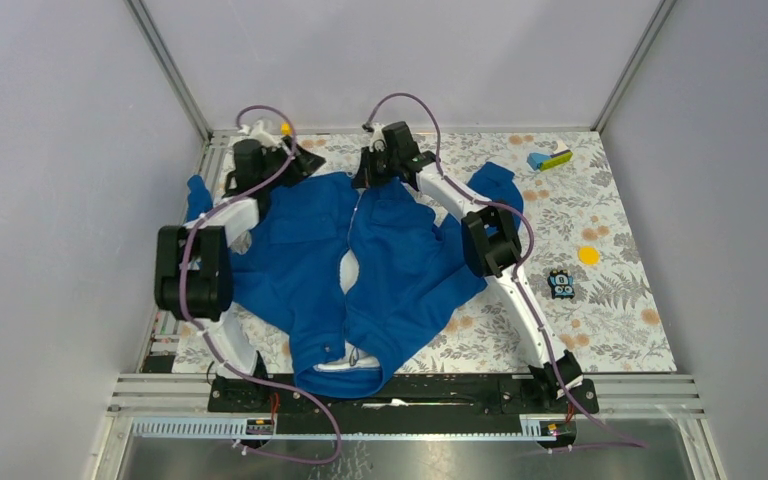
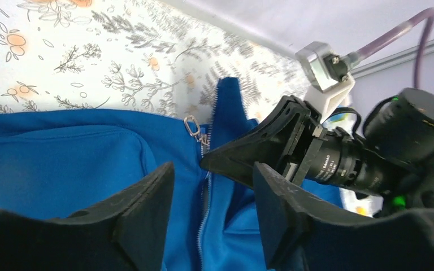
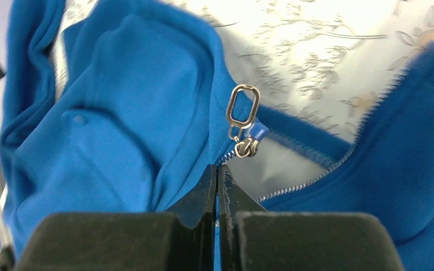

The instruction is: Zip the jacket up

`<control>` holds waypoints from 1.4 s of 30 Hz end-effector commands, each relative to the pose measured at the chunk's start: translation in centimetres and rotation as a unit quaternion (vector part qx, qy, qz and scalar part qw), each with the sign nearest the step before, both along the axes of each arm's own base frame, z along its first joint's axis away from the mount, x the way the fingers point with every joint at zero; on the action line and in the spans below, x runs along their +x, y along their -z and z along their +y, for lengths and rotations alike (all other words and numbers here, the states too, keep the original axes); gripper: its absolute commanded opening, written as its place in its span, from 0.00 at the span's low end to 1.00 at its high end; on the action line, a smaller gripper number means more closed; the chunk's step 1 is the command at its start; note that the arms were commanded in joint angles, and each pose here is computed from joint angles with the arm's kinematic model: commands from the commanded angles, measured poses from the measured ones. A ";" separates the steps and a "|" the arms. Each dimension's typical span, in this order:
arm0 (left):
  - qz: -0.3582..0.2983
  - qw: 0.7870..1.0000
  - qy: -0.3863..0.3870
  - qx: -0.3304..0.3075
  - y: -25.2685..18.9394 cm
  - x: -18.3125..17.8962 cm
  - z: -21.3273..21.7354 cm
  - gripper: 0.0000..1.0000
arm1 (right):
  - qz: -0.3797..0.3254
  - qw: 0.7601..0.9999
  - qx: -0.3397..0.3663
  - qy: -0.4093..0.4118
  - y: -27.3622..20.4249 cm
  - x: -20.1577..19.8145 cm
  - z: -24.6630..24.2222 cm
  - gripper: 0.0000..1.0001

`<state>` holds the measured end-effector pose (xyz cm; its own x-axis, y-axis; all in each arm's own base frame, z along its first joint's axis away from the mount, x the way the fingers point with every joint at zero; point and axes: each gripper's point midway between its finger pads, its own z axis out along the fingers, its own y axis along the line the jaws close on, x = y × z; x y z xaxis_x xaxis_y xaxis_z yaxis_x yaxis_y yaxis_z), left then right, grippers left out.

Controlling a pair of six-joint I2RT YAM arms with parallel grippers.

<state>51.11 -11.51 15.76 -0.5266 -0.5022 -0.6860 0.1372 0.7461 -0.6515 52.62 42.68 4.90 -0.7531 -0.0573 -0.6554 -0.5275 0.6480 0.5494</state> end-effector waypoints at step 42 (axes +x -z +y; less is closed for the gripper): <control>-0.184 0.938 0.157 0.250 -7.8 -14.1 2.2 0.83 | -0.168 0.910 0.093 -0.367 -14.2 -15.1 6.1 0.00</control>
<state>36.19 -8.83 22.47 -0.4000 -0.0952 -0.9116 0.4372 0.8543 -0.2811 37.96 48.55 17.12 -0.3514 -0.3616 -0.8636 -0.9291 0.0213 0.3691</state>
